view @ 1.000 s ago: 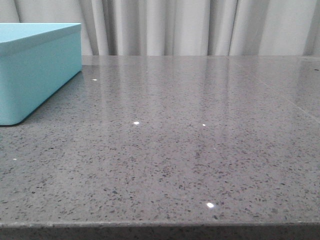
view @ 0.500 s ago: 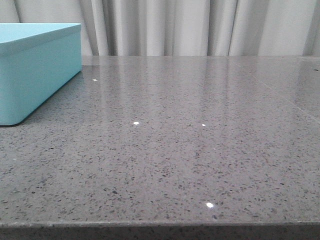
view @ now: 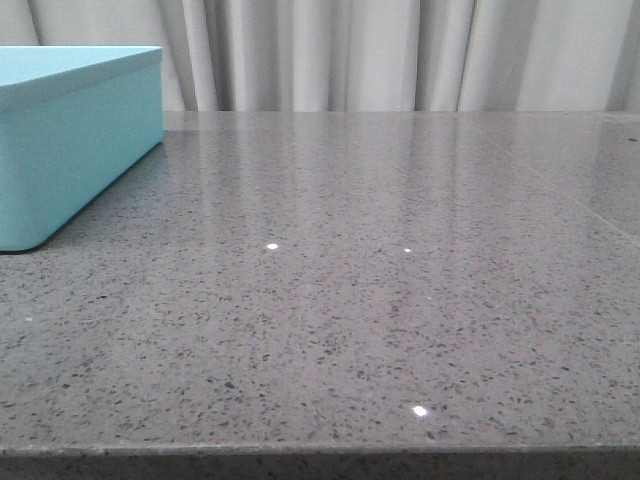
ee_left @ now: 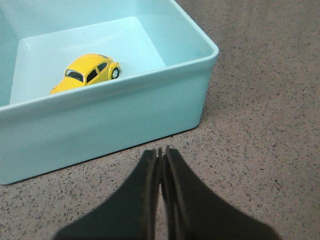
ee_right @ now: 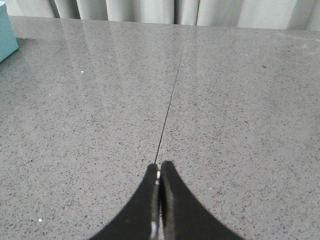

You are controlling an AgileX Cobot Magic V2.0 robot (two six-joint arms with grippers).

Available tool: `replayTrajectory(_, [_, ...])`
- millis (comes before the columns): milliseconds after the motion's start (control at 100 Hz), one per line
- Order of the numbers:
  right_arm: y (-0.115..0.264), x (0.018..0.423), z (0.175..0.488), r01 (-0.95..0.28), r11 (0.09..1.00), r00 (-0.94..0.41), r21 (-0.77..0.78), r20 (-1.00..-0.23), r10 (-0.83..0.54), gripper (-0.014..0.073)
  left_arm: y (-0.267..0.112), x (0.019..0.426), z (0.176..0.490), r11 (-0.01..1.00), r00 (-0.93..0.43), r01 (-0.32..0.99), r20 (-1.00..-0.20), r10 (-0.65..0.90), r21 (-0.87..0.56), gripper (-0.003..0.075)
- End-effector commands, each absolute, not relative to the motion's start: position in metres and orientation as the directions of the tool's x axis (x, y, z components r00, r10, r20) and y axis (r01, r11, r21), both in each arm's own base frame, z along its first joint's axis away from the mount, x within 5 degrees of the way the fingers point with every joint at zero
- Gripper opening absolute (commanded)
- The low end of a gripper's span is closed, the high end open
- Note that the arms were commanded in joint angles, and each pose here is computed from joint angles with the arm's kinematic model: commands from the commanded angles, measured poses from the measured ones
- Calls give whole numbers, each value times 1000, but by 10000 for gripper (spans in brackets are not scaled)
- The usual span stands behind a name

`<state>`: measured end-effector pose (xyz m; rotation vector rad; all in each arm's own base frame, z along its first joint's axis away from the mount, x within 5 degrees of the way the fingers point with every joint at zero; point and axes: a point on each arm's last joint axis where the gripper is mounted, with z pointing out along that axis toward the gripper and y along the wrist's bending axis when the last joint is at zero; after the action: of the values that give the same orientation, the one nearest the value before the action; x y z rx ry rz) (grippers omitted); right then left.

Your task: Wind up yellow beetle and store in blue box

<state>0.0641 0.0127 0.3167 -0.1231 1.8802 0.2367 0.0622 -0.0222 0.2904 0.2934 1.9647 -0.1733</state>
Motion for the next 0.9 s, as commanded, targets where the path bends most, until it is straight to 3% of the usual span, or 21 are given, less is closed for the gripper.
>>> replayTrajectory(0, [13,65,331,-223,971,-219,82,-975,32,-58,-22,65,304,965,-306,262,-949,75,-8,-18])
replayTrajectory(520, [13,65,331,-223,971,-219,82,-975,32,-58,-21,63,301,967,-291,256,-954,76,-1,-19])
replayTrajectory(650, [13,65,331,-223,971,-219,82,-975,32,-58,-15,61,297,980,-177,193,-981,84,49,-19])
replayTrajectory(890, [13,65,331,-223,971,-219,82,-975,32,-58,-7,60,279,996,36,85,-999,9,12,-18])
